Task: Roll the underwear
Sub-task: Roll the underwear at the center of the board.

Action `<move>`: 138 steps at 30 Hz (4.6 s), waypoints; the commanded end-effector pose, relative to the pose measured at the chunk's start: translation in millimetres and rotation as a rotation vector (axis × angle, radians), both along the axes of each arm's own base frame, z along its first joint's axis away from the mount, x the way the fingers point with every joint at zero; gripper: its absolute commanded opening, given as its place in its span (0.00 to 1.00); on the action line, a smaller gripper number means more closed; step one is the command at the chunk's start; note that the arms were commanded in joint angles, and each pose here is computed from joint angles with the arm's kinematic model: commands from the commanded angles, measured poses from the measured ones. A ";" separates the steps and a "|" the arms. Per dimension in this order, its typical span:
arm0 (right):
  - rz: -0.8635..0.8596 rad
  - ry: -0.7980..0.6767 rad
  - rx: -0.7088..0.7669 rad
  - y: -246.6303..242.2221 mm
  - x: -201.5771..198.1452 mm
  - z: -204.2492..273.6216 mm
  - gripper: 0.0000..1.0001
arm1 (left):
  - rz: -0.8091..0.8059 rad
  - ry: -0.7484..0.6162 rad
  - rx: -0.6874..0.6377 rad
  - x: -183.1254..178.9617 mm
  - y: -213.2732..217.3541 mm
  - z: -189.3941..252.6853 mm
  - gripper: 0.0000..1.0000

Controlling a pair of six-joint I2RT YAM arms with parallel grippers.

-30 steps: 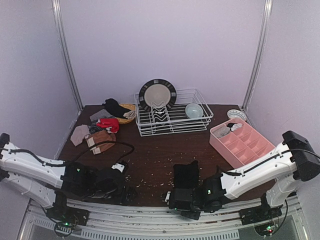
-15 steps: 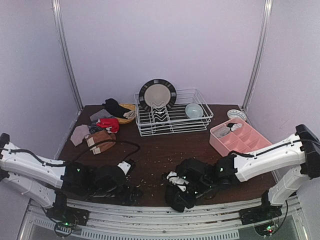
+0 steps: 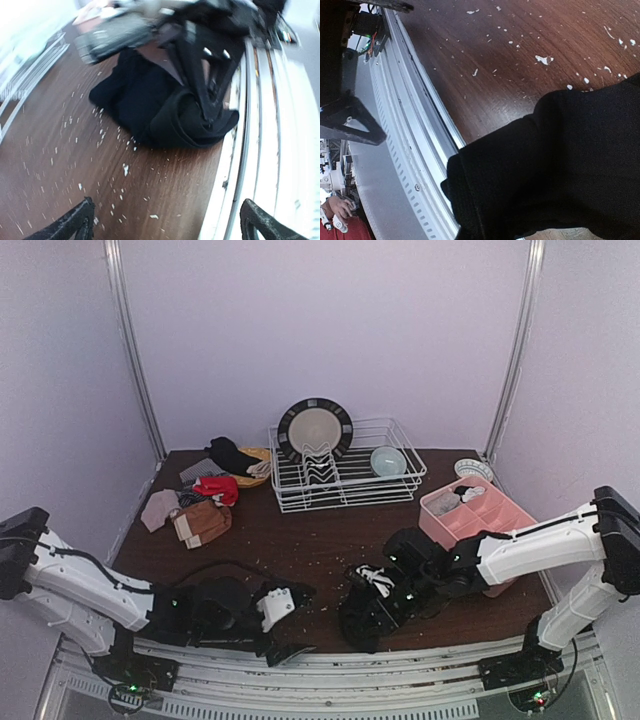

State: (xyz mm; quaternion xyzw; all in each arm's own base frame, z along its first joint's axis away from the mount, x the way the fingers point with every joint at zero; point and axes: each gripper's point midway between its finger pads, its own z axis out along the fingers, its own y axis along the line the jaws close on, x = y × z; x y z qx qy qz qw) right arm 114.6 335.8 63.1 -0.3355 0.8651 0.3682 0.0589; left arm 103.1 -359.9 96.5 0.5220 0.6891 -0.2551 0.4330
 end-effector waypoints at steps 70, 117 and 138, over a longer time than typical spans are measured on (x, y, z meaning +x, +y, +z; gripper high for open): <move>-0.315 -0.299 0.136 -61.9 30.3 40.9 0.57 | -0.635 0.198 0.074 -33.7 -89.8 -39.8 0.00; -0.130 -0.420 0.004 -12.4 27.9 -6.1 0.77 | -0.311 1.252 -0.013 56.9 -106.6 -40.0 0.00; -0.176 -0.102 0.157 -4.4 20.9 -5.3 0.00 | -0.180 1.210 -0.012 68.8 -93.3 -34.4 0.98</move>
